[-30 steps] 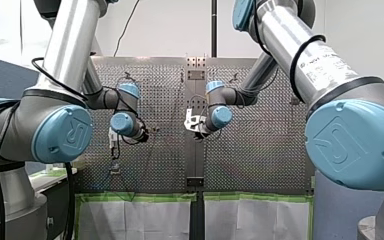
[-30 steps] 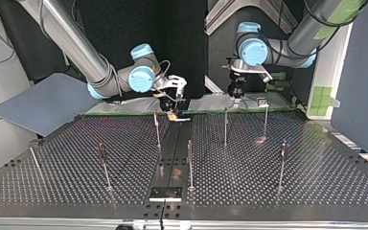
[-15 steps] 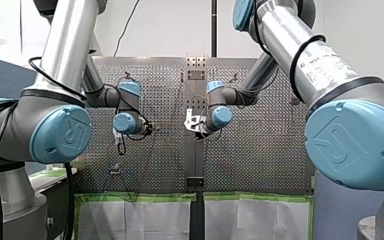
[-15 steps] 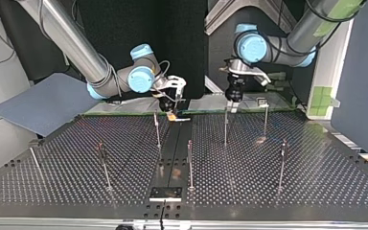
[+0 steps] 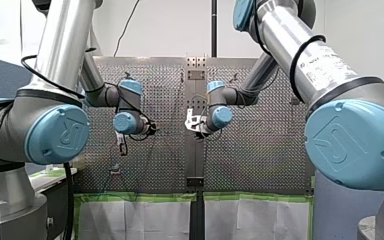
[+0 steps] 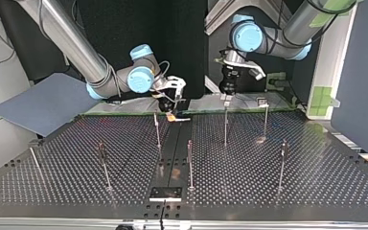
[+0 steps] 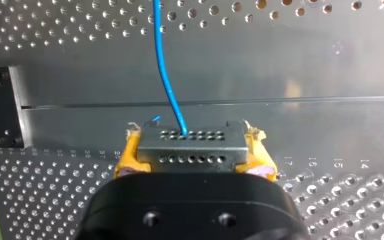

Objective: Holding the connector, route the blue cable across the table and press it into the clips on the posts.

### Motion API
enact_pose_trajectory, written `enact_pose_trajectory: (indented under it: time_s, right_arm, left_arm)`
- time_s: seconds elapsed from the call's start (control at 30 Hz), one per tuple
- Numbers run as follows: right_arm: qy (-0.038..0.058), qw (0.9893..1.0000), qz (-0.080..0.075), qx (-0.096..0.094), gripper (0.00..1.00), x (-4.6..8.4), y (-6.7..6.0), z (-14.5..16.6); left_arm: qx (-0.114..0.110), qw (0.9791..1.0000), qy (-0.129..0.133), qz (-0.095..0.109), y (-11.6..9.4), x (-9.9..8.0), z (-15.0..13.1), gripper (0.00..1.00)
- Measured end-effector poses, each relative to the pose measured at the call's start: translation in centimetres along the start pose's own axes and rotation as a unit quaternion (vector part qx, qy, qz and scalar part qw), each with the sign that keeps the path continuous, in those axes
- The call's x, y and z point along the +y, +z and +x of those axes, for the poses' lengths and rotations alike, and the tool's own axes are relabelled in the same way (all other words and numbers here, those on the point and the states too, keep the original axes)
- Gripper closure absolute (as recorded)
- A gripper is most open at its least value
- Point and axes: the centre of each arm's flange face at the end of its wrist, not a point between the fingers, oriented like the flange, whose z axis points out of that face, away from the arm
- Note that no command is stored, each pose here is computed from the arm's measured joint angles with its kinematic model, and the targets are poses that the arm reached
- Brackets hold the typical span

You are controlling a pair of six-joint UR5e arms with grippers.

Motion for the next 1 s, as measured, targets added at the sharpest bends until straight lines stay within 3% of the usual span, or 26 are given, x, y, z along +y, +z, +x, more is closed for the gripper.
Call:
enact_pose_trajectory:
  time_s: [0.17,0.37,0.57,0.77,1.0]
  right_arm:
    - [0.0004,1.0000,0.000,0.000,1.00,0.0,0.0,0.0]
    - [0.0015,1.0000,-0.001,0.001,1.00,0.4,0.1,0.2]
    - [0.0028,1.0000,-0.004,0.002,1.00,0.9,0.1,0.4]
    - [0.0030,1.0000,-0.005,0.003,1.00,1.1,0.1,0.5]
    - [0.0030,1.0000,-0.005,0.003,1.00,1.1,0.1,0.6]
  left_arm:
    - [-0.016,0.9997,-0.017,0.006,0.8,-2.4,-0.6,0.00]
    - [0.002,0.9997,-0.017,0.015,1.9,-5.1,0.5,0.00]
    - [0.008,0.9998,-0.016,0.005,3.1,-5.3,1.1,0.00]
    - [0.005,0.9998,-0.018,0.010,4.1,-5.6,0.7,0.00]
    - [0.017,0.9996,-0.017,0.013,5.8,-6.0,1.6,0.00]
